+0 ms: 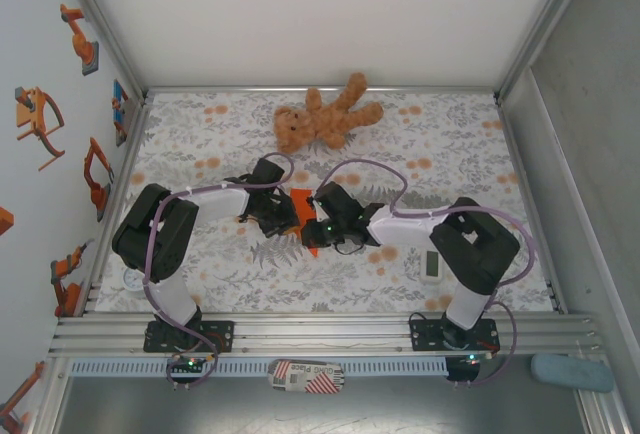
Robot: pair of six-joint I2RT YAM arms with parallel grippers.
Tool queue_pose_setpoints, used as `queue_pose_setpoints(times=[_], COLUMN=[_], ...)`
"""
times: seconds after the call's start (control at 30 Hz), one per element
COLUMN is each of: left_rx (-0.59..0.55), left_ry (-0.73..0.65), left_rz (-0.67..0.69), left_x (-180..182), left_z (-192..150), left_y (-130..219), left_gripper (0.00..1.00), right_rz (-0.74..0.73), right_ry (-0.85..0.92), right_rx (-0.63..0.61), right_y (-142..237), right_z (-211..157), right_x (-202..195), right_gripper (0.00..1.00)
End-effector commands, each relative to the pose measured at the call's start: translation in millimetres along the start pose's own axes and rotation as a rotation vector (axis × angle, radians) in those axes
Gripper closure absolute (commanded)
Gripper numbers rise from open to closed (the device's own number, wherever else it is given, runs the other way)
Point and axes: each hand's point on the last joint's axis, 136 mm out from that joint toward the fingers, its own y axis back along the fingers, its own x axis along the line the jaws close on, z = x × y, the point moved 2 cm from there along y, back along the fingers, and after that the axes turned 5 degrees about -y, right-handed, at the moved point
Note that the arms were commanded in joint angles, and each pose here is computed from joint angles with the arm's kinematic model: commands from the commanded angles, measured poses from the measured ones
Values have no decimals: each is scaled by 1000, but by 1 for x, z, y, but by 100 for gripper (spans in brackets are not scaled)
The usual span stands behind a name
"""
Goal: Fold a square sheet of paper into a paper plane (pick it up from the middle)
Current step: Third fold the triangle at the center of the table.
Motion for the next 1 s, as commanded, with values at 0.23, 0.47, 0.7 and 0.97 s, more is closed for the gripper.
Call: queue_pose_setpoints(times=[0.23, 0.47, 0.7, 0.97], left_rx=[31, 8, -92, -91], left_ry=[-31, -133, -251, -268], left_rz=[108, 48, -138, -192], left_x=[18, -6, -42, -37], left_z=[-6, 3, 7, -9], left_y=[-11, 3, 30, 24], left_gripper=[90, 90, 90, 93], right_rz=[-79, -134, -154, -151], right_ry=[-34, -62, -78, -79], right_rx=[39, 97, 105, 111], right_y=[-14, -20, -20, -21], right_z=[-11, -32, -38, -38], right_x=[-22, -46, -54, -53], right_gripper=[100, 100, 100, 100])
